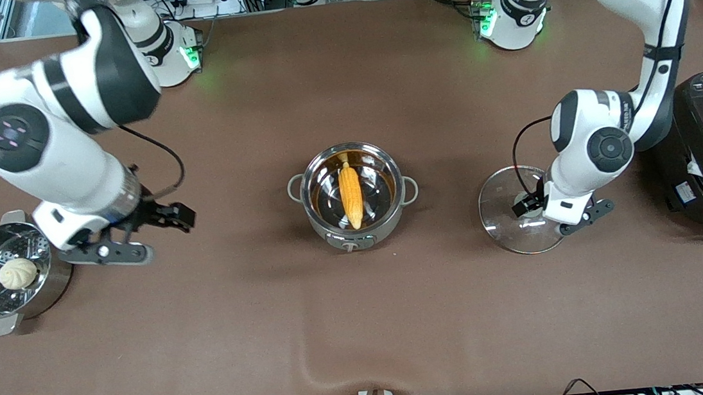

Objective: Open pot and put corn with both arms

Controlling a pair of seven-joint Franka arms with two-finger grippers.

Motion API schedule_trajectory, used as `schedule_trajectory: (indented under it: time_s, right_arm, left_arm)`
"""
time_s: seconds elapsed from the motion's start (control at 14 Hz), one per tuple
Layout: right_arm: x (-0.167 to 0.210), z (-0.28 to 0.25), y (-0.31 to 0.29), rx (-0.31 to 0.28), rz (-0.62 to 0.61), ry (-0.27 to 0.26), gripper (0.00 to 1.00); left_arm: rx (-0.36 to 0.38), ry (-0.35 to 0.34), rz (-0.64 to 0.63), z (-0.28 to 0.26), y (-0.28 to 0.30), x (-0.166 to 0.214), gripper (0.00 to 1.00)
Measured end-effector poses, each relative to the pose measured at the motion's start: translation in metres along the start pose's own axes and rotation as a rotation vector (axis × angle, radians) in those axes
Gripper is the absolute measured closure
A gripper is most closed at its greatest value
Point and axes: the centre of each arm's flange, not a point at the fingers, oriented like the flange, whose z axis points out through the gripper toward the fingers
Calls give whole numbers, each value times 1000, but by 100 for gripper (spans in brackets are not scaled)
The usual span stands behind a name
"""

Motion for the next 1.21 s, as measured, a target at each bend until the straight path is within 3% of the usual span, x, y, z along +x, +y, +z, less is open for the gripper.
schedule_trajectory:
  time_s: [0.29, 0.5, 0.86, 1.07, 1.21]
  right_arm:
    - [-15, -51, 104, 4, -103, -46, 0]
    - [-27, -71, 161, 33, -102, -67, 0]
    - [-23, -68, 212, 76, -82, -33, 0]
    - [-14, -47, 227, 76, -68, 9, 0]
    - [-12, -33, 227, 77, -68, 10, 0]
  left_arm:
    - [-40, 75, 4, -111, -16, -6, 0]
    - [-16, 55, 97, -190, -36, -27, 0]
    - [12, 17, 346, -306, -83, -53, 0]
    - [11, 18, 454, -344, -101, -62, 0]
    - [9, 26, 473, -363, -104, -66, 0]
